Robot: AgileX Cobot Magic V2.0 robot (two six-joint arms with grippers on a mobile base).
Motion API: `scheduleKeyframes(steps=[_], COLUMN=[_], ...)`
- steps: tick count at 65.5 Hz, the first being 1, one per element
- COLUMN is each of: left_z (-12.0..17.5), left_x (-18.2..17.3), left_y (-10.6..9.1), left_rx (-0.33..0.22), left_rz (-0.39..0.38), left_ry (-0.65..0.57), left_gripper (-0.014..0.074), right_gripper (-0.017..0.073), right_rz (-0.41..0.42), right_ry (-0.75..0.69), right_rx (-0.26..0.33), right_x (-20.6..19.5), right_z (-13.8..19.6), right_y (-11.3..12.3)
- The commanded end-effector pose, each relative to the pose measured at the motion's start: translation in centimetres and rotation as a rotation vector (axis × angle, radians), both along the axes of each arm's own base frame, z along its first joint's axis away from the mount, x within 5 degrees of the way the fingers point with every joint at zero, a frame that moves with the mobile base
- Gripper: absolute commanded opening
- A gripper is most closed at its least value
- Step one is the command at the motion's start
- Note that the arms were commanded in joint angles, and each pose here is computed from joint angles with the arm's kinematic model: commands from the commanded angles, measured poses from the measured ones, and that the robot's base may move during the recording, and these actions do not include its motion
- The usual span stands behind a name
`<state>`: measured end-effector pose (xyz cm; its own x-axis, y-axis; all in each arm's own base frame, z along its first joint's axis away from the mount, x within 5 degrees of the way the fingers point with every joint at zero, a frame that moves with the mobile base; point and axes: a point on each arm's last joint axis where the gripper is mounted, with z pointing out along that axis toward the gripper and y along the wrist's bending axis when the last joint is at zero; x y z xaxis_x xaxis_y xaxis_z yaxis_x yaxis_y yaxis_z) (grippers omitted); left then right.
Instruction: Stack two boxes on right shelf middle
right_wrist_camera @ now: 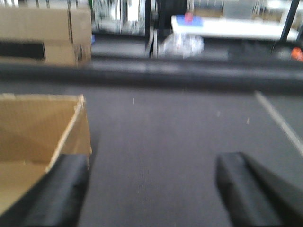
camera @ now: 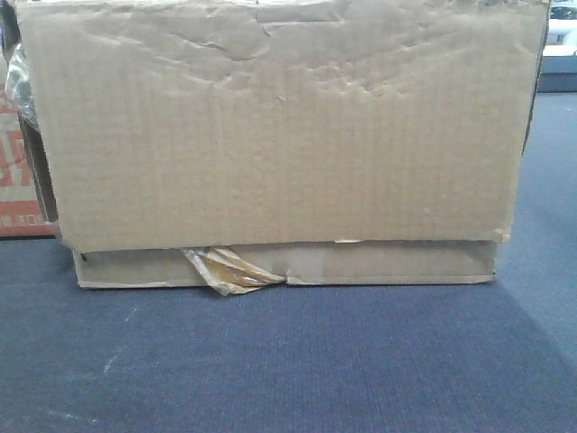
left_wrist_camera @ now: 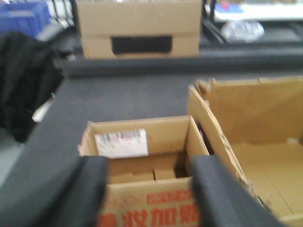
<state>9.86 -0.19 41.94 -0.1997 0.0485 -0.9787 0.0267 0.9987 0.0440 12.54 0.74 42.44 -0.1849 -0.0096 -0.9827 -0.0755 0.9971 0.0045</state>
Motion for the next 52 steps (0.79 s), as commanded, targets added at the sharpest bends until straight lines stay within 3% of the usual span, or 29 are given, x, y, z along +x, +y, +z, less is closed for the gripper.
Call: scheduleKeyframes(steps=[1,10,22,33,45,52], left_z=[-0.1,-1.0,-1.7,-1.3,0.5,-0.2], left_x=[0.9,2.8,6.5,11.3,17.1,20.1], left_y=[-0.3,-0.4,-0.6,-0.2,2.2,4.5], left_rx=[-0.010,-0.006,0.000,0.051,0.105,0.128], left_rz=[-0.022,-0.024,-0.022,0.014,0.076,0.109], left_ry=[0.033,0.115,0.281,0.455,0.578,0.697], left_gripper=[0.0462,0.0576,0.0570,0.0569,0.0569,0.0569], right_gripper=[0.0537,0.0561,0.0561,0.0561,0.0561,0.0561], right_rz=[-0.006,-0.004,0.021,0.021,0.026,0.038], right_ry=[0.024,0.063,0.075,0.064,0.064,0.050], right_rx=[-0.009,-0.010,-0.011,-0.010,-0.010,-0.009], right_x=[1.2,2.3,2.8,2.9,2.9,2.9], right_z=[-0.2,-0.8,-1.0,-0.9,-0.9,-0.8], right_y=[-0.1,0.0,0.4,0.4,0.5,0.7])
